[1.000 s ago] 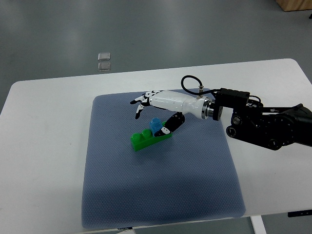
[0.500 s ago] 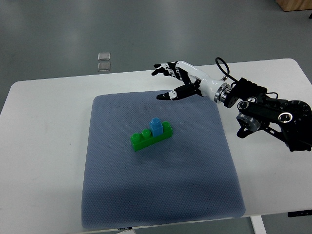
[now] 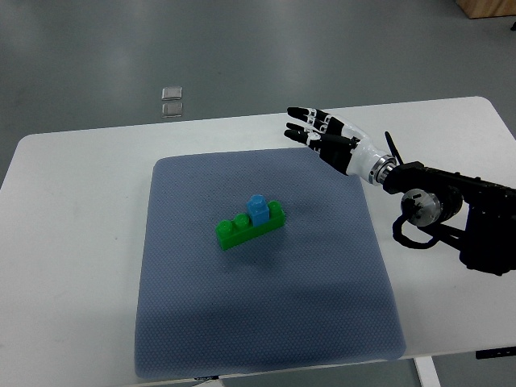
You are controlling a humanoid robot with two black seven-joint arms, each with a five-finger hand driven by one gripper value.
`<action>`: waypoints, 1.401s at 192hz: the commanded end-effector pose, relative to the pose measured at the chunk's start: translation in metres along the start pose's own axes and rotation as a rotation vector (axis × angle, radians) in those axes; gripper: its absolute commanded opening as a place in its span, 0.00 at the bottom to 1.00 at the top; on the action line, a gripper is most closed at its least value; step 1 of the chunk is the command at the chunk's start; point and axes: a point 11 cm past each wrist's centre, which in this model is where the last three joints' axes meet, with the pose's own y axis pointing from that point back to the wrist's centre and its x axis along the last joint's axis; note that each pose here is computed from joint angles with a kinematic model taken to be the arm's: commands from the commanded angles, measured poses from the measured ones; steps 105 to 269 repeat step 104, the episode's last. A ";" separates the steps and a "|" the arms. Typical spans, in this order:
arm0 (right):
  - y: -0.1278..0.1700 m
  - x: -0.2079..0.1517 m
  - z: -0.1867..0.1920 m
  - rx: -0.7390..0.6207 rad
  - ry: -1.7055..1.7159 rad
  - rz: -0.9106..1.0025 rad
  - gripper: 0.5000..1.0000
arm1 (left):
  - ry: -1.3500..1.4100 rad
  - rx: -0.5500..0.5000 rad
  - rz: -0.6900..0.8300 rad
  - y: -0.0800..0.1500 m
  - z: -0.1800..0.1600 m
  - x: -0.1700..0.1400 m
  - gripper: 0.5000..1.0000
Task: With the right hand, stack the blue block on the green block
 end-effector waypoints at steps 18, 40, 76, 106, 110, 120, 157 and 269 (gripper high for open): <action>0.006 0.009 0.010 -0.013 -0.001 0.028 0.84 | 0.000 -0.001 0.000 0.000 0.000 0.000 1.00; 0.007 0.011 0.011 -0.015 0.001 0.029 0.84 | 0.000 -0.001 0.000 0.000 0.000 0.000 1.00; 0.010 0.021 0.015 -0.019 -0.002 0.059 0.84 | 0.000 0.001 0.000 0.000 0.000 0.000 1.00; 0.011 0.024 0.016 -0.020 -0.011 0.070 0.84 | 0.000 -0.001 0.000 0.000 0.000 0.000 1.00; 0.011 0.024 0.016 -0.020 -0.011 0.070 0.84 | 0.000 -0.001 0.000 0.000 0.000 0.000 1.00; 0.011 0.024 0.016 -0.020 -0.011 0.070 0.84 | 0.000 -0.001 0.000 0.000 0.000 0.000 1.00; 0.011 0.024 0.016 -0.020 -0.011 0.070 0.84 | 0.000 -0.001 0.000 0.000 0.000 0.000 1.00; 0.011 0.024 0.016 -0.020 -0.011 0.070 0.84 | 0.000 -0.001 0.000 0.000 0.000 0.000 1.00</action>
